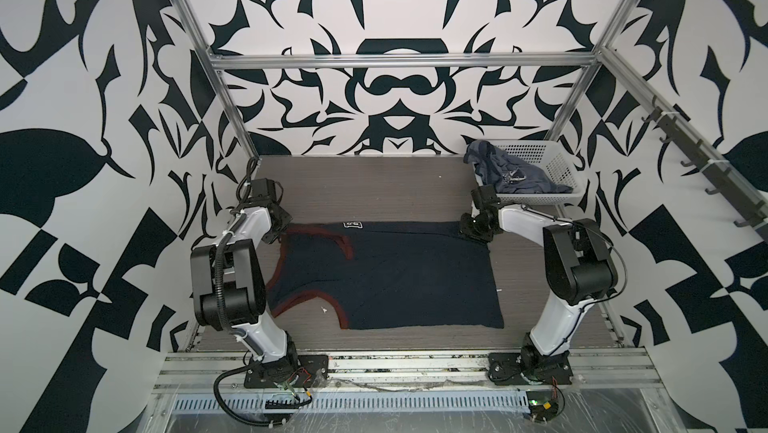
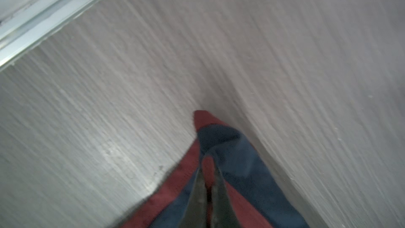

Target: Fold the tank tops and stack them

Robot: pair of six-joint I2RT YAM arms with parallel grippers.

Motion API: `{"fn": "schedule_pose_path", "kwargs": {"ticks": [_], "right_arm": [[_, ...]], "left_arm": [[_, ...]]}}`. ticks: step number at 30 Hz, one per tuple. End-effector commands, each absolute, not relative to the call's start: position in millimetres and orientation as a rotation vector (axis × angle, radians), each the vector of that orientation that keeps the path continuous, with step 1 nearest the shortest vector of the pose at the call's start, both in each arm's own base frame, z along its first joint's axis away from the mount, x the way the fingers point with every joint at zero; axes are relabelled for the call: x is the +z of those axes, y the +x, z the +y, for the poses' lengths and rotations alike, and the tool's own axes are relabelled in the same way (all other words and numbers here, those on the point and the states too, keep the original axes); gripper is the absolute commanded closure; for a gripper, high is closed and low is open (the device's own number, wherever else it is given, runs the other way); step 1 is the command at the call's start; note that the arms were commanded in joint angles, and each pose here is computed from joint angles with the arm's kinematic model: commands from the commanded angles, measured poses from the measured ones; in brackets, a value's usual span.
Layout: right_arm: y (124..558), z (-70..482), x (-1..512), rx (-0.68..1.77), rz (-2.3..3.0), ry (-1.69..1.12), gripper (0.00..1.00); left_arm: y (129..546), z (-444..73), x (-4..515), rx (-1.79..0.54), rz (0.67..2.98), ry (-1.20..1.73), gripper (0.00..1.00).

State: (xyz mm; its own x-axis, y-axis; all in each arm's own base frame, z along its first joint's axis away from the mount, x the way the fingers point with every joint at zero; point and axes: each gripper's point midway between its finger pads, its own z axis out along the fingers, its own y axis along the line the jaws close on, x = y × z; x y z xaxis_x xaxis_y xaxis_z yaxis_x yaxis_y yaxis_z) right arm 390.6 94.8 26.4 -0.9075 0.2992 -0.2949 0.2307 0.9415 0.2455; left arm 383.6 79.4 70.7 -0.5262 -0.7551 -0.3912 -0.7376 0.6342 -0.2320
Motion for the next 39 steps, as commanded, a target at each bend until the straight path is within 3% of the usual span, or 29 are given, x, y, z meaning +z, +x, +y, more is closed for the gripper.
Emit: {"fn": "schedule_pose_path", "kwargs": {"ticks": [1, 9, 12, 17, 25, 32, 39], "right_arm": [[373, 82, 15, 0.193, 2.838, 0.425, 0.46], [377, 84, 23, 0.205, 2.82, 0.407, 0.45], [381, 84, 38, 0.211, 2.784, 0.394, 0.43], [382, 84, 64, 0.222, 2.737, 0.366, 0.39], [370, 111, 112, 0.218, 2.654, 0.173, 0.34], [350, 150, 89, 0.283, 2.727, 0.056, 0.34], [351, 152, 51, 0.263, 2.819, 0.055, 0.34]], "left_arm": [[388, 87, 65, -0.07, 2.337, -1.211, 0.98], [386, 83, 30, -0.081, 2.433, -1.259, 0.77], [374, 88, 31, -0.04, 2.424, -1.344, 0.74], [363, 96, 47, -0.098, 2.321, -1.423, 0.65], [364, 86, 105, -0.069, 2.283, -1.267, 0.46], [381, 12, 87, -0.15, 2.47, -1.067, 0.44], [399, 5, 27, -0.138, 2.594, -1.049, 0.46]]}}
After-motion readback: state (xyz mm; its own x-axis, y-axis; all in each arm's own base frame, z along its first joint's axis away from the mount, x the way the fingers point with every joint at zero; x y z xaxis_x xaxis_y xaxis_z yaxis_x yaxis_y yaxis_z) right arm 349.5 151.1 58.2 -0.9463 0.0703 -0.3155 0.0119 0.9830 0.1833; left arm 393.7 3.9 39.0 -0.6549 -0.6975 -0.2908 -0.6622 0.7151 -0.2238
